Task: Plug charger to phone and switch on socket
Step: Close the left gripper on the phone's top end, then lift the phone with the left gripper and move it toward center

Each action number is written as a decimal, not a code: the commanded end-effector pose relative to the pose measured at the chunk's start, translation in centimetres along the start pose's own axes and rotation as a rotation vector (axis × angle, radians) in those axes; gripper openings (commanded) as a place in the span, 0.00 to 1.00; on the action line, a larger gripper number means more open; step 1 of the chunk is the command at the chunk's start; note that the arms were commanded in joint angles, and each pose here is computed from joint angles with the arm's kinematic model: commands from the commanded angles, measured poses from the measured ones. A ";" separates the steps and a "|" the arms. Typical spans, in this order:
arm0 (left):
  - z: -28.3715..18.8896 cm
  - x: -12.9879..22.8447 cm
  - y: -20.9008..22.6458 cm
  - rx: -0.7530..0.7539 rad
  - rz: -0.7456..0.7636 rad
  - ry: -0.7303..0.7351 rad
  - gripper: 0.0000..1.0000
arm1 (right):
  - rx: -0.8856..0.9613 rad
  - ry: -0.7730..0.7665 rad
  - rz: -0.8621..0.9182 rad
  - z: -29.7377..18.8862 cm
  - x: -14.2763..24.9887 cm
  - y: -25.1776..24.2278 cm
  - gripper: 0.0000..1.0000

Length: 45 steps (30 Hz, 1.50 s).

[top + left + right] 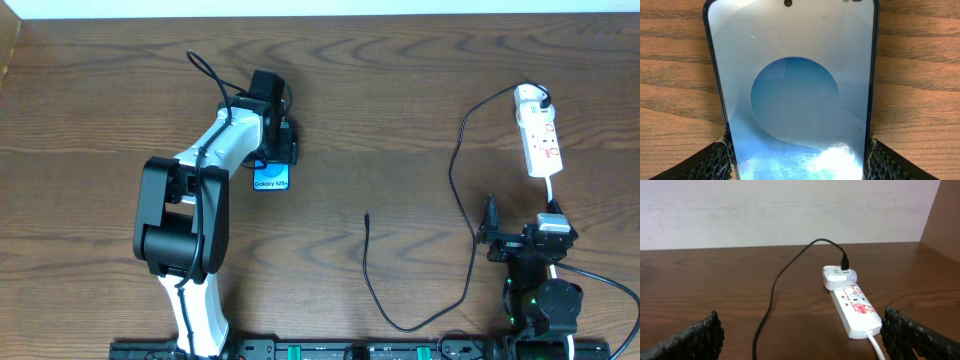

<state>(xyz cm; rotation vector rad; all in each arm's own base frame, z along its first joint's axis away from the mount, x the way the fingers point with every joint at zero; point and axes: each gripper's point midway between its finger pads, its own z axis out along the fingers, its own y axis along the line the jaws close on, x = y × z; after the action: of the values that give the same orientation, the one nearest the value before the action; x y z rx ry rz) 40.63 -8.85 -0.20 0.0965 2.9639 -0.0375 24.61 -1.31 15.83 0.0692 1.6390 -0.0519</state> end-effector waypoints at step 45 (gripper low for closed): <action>-3.7 -0.7 -0.3 0.028 -0.003 -0.054 0.07 | -0.008 -0.002 -0.011 0.0 0.0 0.2 0.99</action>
<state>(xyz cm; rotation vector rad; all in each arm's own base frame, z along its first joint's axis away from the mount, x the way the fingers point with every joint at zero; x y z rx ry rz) 39.94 -8.89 0.67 0.0984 2.9806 -0.0492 24.61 -1.31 15.83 0.0692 1.6390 -0.0519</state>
